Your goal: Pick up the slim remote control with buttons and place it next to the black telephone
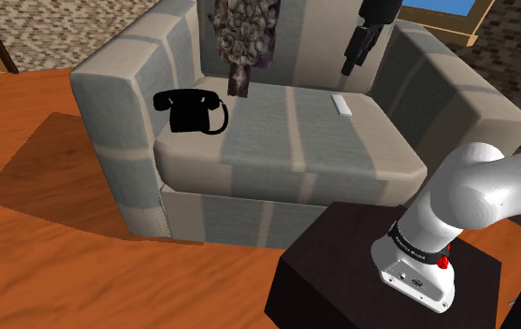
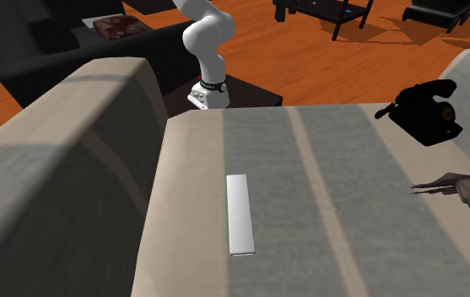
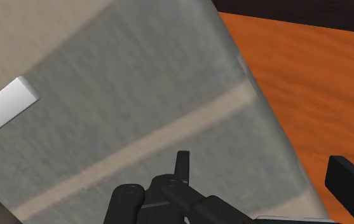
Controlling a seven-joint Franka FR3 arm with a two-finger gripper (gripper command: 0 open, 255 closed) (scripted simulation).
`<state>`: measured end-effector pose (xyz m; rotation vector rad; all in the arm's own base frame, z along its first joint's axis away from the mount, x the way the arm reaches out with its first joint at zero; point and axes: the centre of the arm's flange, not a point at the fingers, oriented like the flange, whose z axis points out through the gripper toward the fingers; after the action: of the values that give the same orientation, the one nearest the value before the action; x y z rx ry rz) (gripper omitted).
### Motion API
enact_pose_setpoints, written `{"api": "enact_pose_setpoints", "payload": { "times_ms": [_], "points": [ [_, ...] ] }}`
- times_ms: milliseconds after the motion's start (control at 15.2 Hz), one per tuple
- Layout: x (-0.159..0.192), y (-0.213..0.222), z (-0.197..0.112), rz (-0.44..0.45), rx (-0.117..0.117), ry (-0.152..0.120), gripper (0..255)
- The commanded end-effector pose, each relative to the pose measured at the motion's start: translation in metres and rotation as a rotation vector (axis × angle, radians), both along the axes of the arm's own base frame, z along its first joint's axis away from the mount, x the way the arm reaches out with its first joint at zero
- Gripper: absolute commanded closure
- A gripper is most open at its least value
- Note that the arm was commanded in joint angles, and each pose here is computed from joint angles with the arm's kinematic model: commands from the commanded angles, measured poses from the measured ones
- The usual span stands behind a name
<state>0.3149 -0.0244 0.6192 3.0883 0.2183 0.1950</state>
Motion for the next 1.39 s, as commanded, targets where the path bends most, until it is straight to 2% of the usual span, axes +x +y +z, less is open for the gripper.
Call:
{"api": "enact_pose_setpoints", "payload": {
  "times_ms": [0, 660, 1320],
  "points": [
    [0.0, 0.0, 0.0, 0.0, 0.0, 0.0, 0],
    [0.08, -0.095, -0.053, -0.194, 0.024, 0.027, 0],
    [0.139, -0.201, -0.111, -0.388, 0.049, 0.054, 0]
  ]
}}
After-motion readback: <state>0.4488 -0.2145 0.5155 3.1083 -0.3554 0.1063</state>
